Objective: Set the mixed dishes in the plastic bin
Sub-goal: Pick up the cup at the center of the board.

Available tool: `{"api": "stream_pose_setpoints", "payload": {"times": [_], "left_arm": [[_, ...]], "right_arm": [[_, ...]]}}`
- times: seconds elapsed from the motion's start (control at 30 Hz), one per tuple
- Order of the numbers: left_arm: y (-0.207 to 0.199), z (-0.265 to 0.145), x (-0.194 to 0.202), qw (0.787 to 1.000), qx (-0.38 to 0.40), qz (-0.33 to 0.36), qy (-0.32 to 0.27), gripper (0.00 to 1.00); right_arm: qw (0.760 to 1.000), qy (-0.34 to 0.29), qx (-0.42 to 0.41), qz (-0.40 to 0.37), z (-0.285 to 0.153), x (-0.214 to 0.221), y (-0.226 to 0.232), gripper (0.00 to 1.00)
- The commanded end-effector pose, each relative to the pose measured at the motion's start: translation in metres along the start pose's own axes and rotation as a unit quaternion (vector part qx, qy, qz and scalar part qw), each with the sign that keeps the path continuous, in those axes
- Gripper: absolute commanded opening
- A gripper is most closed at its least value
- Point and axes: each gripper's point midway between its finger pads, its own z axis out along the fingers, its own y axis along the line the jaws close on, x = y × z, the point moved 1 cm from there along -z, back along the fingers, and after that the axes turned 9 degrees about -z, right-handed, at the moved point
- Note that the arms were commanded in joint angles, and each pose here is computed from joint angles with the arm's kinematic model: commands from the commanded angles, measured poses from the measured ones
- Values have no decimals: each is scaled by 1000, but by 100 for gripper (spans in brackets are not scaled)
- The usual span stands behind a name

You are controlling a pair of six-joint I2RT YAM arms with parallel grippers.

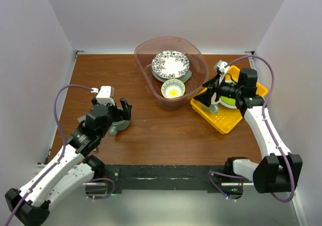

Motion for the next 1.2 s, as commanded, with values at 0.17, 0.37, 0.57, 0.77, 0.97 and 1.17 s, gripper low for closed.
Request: {"api": "stream_pose_setpoints", "payload": {"times": [0.17, 0.37, 0.57, 0.77, 0.97, 1.17], "left_arm": [[29, 23, 13, 992, -50, -105, 55, 100], [58, 38, 32, 980, -126, -118, 96, 100], [88, 37, 39, 962, -216, -136, 94, 95], [107, 33, 46, 945, -279, -140, 95, 74], [112, 35, 56, 938, -298, -137, 112, 48], [111, 40, 67, 937, -294, -129, 136, 33]], "right_arm": [[999, -21, -13, -29, -5, -20, 4, 98], [999, -22, -16, -29, -5, -21, 6, 98], [999, -21, -18, -27, -5, -21, 6, 98], [999, -20, -19, -25, -4, -20, 6, 98], [999, -18, -18, -24, -4, -20, 6, 98], [999, -19, -20, -25, -5, -21, 7, 98]]}}
